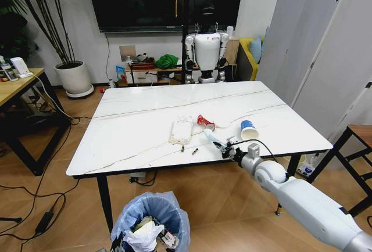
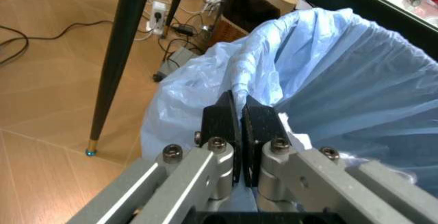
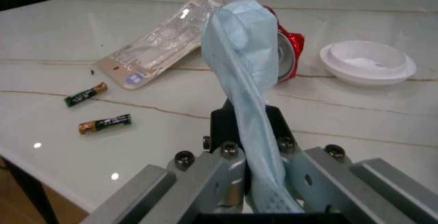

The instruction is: Pick up the trash bin and place the trash from the table into it.

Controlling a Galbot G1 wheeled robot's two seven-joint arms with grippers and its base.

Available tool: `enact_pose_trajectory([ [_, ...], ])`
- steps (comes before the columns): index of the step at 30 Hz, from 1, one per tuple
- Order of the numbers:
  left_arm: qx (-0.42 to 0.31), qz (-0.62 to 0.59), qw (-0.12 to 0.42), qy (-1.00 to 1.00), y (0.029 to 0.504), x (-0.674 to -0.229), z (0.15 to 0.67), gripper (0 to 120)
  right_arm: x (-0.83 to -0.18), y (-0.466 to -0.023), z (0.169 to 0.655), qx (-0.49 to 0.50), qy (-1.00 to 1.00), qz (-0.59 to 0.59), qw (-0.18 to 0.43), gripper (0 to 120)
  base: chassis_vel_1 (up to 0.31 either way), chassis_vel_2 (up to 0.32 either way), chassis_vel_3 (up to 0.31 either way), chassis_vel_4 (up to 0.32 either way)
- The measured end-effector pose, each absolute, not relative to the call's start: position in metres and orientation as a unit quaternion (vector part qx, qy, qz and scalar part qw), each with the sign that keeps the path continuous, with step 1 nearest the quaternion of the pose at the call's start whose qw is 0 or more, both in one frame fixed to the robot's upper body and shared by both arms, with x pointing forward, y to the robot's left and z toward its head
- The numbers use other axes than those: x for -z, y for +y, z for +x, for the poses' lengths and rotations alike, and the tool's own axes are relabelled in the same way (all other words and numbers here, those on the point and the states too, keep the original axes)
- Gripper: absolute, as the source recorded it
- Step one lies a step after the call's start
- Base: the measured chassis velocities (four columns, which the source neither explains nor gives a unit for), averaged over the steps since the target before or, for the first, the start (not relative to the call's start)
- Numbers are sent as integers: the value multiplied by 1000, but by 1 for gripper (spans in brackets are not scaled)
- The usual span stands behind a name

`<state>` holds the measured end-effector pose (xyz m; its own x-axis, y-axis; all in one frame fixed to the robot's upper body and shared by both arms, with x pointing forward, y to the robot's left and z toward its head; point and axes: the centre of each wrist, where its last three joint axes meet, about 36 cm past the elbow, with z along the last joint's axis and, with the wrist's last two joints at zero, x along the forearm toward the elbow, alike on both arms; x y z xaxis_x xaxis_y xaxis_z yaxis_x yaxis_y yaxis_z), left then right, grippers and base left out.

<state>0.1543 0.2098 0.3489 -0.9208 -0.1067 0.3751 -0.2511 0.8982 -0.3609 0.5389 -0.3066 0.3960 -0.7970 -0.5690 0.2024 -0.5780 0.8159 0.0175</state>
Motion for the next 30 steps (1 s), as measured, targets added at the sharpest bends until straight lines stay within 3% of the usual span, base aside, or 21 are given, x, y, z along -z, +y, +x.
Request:
enact_pose_trajectory([
  [5, -210, 79, 177, -958, 206, -352, 155, 0, -435, -340, 484, -63, -937, 340, 48, 0, 0, 0, 0, 0],
  [14, -228, 50, 181, -955, 189, -354, 156, 0, -497, -327, 394, -113, -896, 428, 30, 0, 0, 0, 0, 0],
  [20, -237, 45, 178, -954, 177, -344, 166, 0, -482, -300, 328, -133, -849, 505, 83, 0, 0, 0, 0, 0],
  [26, -241, 50, 177, -953, 173, -333, 176, 0, -429, -301, 307, -137, -829, 523, 141, 0, 0, 0, 0, 0],
  [30, -240, 49, 179, -953, 175, -330, 176, 0, -429, -302, 314, -131, -835, 517, 136, 0, 0, 0, 0, 0],
])
